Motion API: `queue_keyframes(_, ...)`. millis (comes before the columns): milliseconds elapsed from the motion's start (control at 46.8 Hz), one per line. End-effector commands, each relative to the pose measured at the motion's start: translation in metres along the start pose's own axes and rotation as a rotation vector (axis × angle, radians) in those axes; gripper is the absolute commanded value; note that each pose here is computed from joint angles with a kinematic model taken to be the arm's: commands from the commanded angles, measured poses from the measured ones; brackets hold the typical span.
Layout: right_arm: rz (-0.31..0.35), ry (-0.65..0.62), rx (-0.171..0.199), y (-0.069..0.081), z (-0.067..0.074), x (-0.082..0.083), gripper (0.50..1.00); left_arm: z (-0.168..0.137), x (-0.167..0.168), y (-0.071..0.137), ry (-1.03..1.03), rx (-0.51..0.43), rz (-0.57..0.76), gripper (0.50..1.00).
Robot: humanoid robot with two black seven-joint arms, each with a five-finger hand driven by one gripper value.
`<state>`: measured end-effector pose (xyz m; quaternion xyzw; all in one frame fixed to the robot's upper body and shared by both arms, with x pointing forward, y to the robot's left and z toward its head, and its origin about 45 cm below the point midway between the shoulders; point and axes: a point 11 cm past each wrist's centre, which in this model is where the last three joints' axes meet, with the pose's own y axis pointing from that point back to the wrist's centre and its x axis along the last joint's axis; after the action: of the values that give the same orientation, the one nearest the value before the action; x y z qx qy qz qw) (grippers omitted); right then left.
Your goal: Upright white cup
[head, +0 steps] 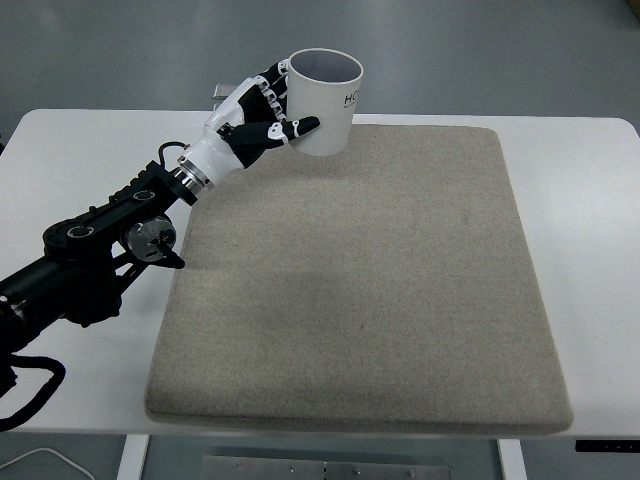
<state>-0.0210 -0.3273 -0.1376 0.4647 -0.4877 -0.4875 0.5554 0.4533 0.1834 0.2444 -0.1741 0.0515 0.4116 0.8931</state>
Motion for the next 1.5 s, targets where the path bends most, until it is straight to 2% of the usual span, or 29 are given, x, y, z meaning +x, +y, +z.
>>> queue_keyframes(0,0.000,0.000,0.000,0.000,0.000,0.000,0.930,-0.001,0.000,0.001,0.002,0.002,0.003,0.500)
queue_keyframes(556,0.000,-0.001,0.000,0.000,0.000,0.000,0.930,-0.008,-0.005,-0.001,0.005,0.010,-0.001,0.500)
queue_keyframes(769,0.000,-0.001,0.000,0.000,0.000,0.000,0.930,-0.018,0.009,0.015,-0.013,0.053,0.031,0.500)
queue_keyframes(1090,0.000,0.000,0.000,0.000,0.000,0.000,0.930,-0.033,0.014,0.029,-0.088,0.134,0.007,0.500)
queue_keyframes(1474,0.000,0.000,0.000,0.000,0.000,0.000,0.930,-0.032,0.028,0.040,-0.120,0.158,0.035,0.500)
